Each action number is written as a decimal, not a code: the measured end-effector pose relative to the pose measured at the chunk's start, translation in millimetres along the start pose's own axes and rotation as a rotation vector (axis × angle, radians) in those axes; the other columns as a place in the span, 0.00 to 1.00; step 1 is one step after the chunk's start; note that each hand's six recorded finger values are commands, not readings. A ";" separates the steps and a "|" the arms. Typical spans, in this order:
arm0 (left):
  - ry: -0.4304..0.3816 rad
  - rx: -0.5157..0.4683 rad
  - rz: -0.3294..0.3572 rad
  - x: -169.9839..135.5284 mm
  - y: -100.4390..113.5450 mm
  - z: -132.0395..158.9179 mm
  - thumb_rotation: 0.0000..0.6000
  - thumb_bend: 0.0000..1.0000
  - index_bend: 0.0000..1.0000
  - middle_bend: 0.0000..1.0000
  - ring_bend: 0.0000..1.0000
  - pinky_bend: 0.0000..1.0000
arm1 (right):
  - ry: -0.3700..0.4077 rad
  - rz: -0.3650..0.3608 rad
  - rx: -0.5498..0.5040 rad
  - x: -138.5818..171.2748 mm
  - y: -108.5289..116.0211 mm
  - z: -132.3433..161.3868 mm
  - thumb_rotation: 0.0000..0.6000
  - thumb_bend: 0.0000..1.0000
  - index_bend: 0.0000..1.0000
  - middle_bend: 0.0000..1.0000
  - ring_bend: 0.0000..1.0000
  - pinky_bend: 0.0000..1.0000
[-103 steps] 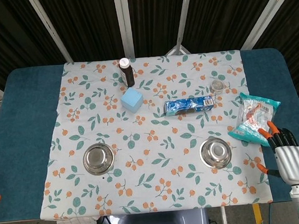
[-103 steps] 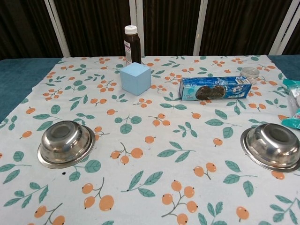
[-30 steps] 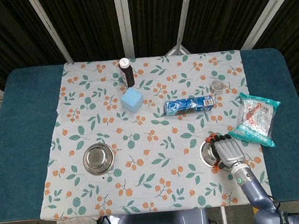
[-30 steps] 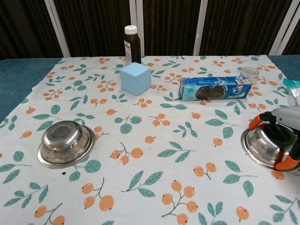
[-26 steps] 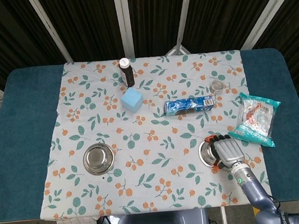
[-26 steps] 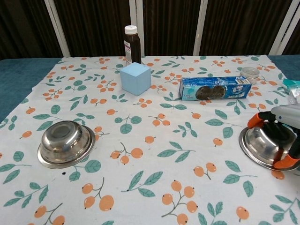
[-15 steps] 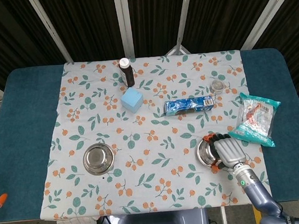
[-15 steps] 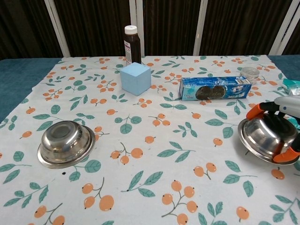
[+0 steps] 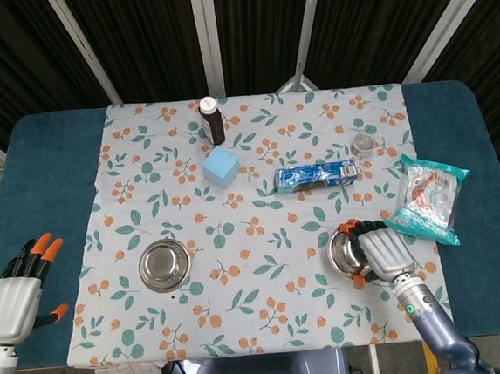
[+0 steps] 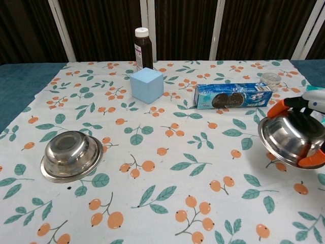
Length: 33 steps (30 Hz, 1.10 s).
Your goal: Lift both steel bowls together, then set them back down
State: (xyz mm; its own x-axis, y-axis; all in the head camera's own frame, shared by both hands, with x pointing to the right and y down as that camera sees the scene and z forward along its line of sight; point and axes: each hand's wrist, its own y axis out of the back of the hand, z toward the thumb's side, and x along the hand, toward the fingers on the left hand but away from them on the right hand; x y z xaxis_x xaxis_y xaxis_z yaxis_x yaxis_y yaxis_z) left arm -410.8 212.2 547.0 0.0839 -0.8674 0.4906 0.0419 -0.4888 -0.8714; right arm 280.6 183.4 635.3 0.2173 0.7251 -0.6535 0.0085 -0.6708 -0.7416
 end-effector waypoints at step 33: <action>-0.184 0.029 -0.324 101.8 -96.6 122.1 1.00 0.00 0.05 0.00 0.00 0.14 | -0.054 -0.033 -0.001 1.0 16.6 -22.4 1.00 0.07 0.40 0.33 0.42 0.24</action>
State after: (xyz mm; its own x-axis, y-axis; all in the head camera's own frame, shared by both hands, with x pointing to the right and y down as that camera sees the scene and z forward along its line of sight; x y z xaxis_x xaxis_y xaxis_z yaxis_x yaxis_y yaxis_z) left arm -284.8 182.6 680.6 0.2390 -0.6357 0.7340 0.1233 -0.7299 -0.6723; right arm 302.9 169.5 625.8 0.1635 0.7541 -0.6361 0.0163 -0.6468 -0.7625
